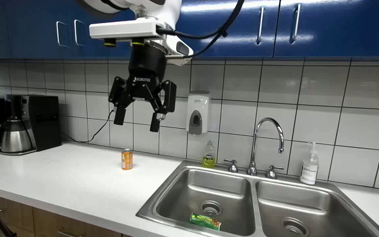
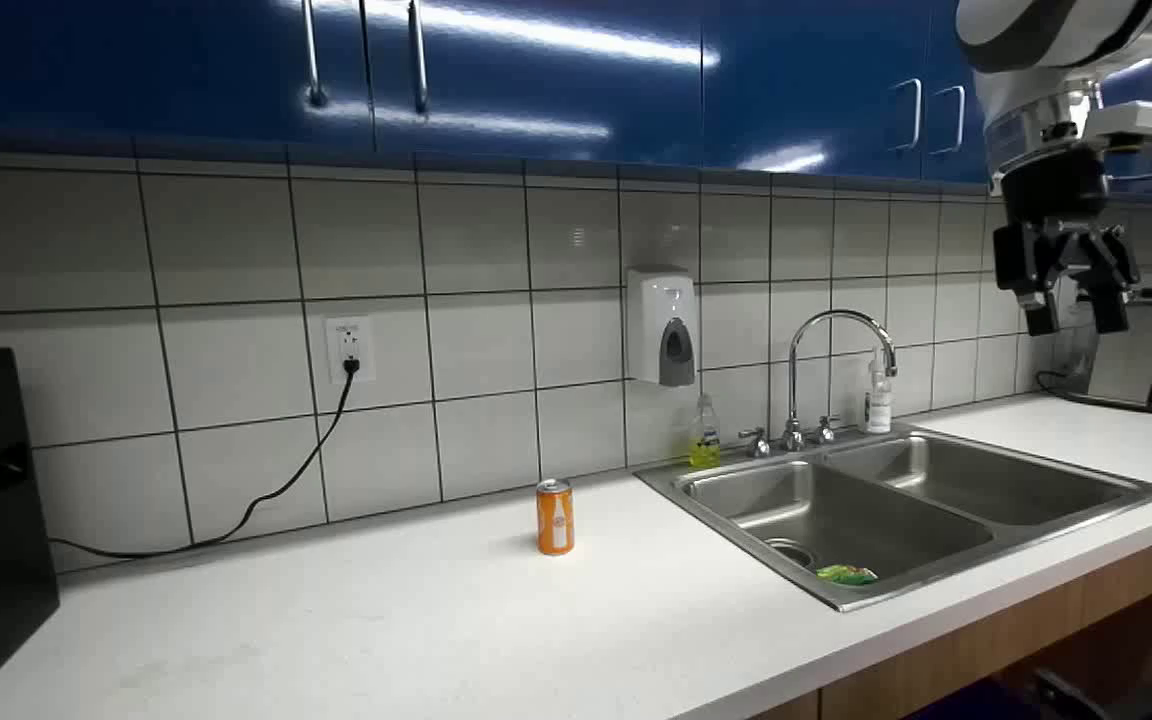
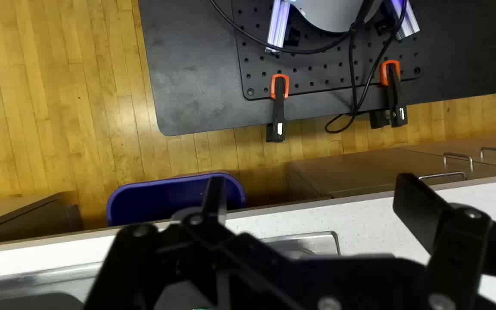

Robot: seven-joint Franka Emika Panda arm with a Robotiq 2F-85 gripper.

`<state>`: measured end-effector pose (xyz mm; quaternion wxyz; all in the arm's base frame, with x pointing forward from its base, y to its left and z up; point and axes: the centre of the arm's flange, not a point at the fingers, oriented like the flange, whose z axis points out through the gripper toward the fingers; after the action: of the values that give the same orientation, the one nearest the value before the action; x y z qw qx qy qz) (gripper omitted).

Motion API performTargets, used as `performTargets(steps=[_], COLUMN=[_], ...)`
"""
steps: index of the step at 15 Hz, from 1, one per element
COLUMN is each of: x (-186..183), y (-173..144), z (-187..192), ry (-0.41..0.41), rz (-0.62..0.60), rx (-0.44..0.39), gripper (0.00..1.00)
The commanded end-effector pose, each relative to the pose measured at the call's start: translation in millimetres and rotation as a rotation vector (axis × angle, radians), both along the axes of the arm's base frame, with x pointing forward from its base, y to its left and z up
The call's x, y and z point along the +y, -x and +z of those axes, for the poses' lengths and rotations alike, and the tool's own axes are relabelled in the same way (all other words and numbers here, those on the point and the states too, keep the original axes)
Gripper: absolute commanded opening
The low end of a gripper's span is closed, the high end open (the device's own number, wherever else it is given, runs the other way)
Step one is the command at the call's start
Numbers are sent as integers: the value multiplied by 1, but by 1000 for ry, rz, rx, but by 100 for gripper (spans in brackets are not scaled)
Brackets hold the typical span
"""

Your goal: Remove the green object from the sink

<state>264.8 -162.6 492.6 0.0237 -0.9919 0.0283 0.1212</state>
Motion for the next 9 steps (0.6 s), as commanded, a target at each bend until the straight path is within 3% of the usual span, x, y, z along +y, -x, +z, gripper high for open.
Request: performTargets(steps=[1,9], x=[0,-50], y=[0,-53], z=[0,-54], ry=[0,70], rz=[0,-15], rx=[0,-42], gripper=[100,100])
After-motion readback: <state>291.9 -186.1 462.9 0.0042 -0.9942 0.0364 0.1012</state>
